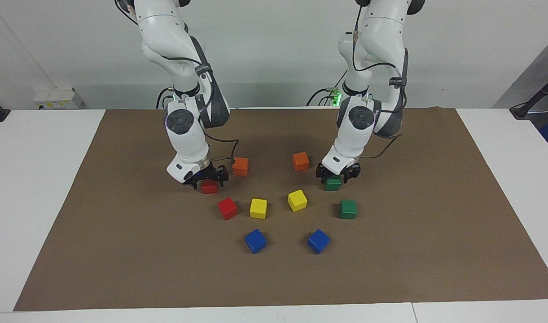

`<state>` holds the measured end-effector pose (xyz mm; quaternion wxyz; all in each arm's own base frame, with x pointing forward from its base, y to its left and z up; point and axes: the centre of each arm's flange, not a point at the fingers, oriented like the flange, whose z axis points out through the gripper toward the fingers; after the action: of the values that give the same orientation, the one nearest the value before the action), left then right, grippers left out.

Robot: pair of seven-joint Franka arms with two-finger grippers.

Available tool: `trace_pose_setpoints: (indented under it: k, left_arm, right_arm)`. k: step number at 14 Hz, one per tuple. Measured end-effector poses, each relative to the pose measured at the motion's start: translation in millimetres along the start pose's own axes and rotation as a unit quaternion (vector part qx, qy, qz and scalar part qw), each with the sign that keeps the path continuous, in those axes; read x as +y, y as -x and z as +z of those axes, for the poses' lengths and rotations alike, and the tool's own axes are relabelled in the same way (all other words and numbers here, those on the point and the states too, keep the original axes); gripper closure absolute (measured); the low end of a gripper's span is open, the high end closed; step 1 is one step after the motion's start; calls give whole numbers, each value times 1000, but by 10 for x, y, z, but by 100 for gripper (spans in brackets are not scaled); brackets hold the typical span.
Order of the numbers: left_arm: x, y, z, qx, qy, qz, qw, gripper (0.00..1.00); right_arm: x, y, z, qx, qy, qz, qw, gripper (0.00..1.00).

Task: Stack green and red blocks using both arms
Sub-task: 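Carry the green and red blocks outward with the left and right grippers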

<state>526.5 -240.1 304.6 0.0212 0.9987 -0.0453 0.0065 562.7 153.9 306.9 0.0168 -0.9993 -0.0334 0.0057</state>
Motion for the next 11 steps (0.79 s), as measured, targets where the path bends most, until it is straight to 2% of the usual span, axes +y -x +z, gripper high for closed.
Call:
trace_pose_setpoints:
  k: [1, 3, 5, 8, 11]
  left_arm:
    - [4, -16, 12, 6, 2, 0, 1000, 19]
    - [7, -27, 28, 10, 3, 0, 1000, 25]
    - [18, -24, 27, 10, 3, 1, 1000, 45]
    - [20, -24, 27, 10, 3, 1, 1000, 45]
    - [-155, -99, -117, -5, -4, -9, 1000, 45]
  right_arm:
    - [-5, 24, 39, -2, 0, -1, 1000, 0]
    - [-2, 60, 87, -7, 2, -1, 1000, 20]
    - [9, 62, 85, -11, 2, 0, 1000, 45]
    - [125, -130, -286, -23, 21, -12, 999, 45]
    - [846, -425, -804, 8, 27, -34, 999, 45]
